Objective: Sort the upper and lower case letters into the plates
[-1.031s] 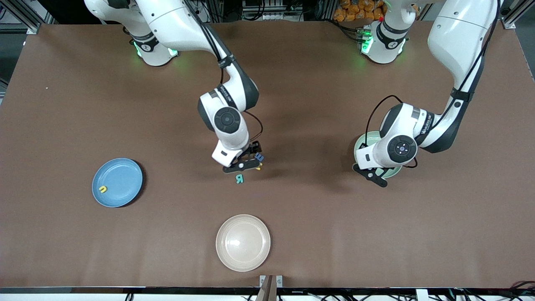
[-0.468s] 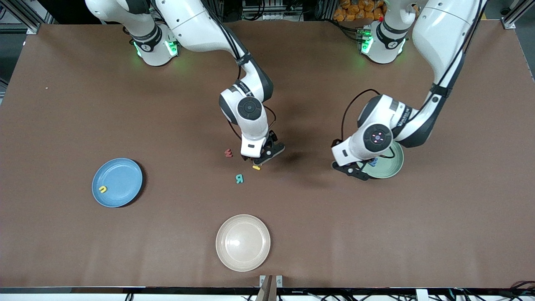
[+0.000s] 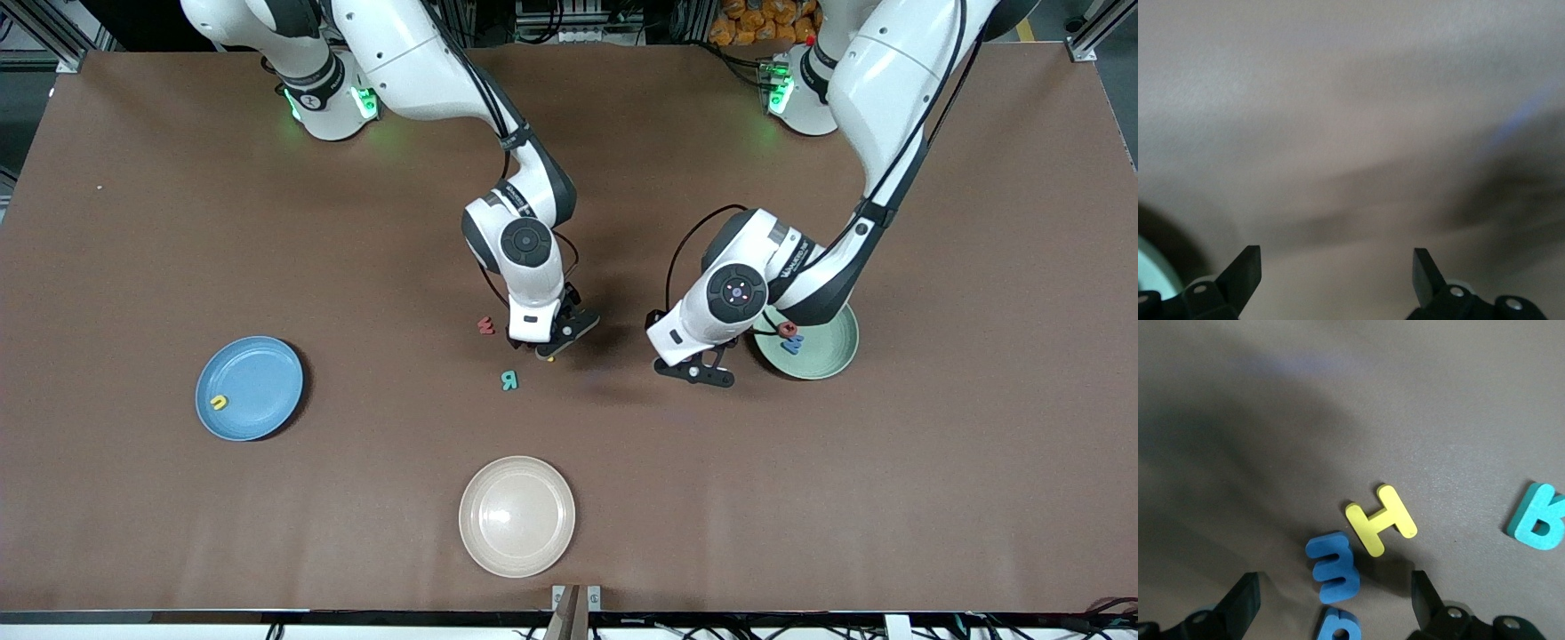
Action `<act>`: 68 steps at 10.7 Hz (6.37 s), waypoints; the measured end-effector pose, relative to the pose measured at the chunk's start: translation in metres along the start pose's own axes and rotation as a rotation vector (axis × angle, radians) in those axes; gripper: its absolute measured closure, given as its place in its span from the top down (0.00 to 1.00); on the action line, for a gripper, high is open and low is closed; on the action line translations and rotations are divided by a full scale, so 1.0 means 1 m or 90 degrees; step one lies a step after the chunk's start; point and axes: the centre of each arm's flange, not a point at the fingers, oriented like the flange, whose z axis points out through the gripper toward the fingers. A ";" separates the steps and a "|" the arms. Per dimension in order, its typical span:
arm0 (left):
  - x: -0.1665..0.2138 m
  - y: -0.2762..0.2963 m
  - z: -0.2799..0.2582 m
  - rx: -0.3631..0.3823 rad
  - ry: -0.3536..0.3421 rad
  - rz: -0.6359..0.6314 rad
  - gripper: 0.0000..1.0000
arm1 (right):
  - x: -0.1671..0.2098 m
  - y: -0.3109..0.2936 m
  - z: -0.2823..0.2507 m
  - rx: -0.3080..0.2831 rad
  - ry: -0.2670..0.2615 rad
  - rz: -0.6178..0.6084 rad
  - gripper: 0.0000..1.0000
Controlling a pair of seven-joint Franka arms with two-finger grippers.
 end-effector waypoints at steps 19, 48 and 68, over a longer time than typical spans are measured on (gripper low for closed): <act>0.007 0.016 0.019 -0.008 -0.006 -0.026 1.00 | 0.014 0.004 0.004 -0.003 -0.013 0.000 1.00; -0.033 0.260 -0.096 -0.078 0.441 0.296 1.00 | -0.183 0.547 -0.097 -0.049 -0.124 0.353 0.28; -0.043 0.355 0.091 -0.174 0.579 0.275 1.00 | -0.237 0.576 -0.032 -0.003 -0.156 0.416 1.00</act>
